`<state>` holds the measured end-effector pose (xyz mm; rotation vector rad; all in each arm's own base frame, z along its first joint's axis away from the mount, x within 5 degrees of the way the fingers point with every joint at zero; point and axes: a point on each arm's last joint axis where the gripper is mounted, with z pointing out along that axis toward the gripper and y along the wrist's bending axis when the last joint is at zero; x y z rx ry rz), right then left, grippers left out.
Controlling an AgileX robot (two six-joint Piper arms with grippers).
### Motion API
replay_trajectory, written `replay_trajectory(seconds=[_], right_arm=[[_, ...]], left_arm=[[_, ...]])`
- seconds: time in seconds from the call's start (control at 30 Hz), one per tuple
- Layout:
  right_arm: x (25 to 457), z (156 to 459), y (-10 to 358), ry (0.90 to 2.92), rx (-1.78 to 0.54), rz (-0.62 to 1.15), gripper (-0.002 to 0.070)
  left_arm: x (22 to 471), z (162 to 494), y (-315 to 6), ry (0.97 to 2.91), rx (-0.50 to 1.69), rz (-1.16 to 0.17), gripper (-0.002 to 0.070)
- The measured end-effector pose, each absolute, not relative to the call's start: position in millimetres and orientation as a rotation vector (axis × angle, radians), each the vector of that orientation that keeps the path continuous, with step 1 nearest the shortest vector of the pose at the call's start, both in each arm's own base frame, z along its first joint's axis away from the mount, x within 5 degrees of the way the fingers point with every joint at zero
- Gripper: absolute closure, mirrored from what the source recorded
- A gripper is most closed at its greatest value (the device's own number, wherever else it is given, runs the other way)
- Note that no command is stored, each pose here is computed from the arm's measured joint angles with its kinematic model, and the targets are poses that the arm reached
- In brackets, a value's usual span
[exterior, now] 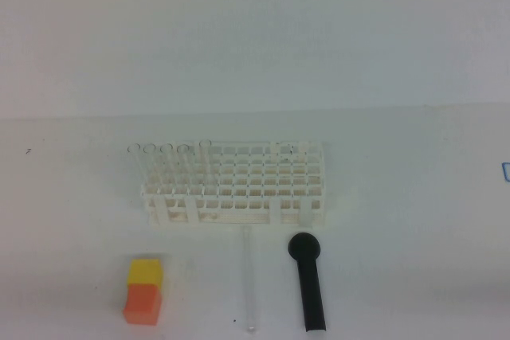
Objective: Place the test tubes
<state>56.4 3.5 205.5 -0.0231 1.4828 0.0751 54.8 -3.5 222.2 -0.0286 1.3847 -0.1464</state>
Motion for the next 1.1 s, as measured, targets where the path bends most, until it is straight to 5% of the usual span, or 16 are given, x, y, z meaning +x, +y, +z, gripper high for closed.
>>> replay_trajectory(seconds=[0.4,0.7,1.1], right_arm=[[55.7,211.4,2.9,1.418,-0.018,0.073,0.0678],[55.2,214.2,2.7,1.387,-0.016,0.072,0.0678],[33.8,280.2,3.8,1.471,-0.049,0.079,0.0678]], left_arm=[[53.9,226.6,-2.9,1.335,-0.054,-0.172,0.0676],[52.9,231.5,-2.8,1.311,-0.198,-0.357,0.0676],[37.7,326.9,-0.9,1.496,-0.125,-0.218,0.0676]])
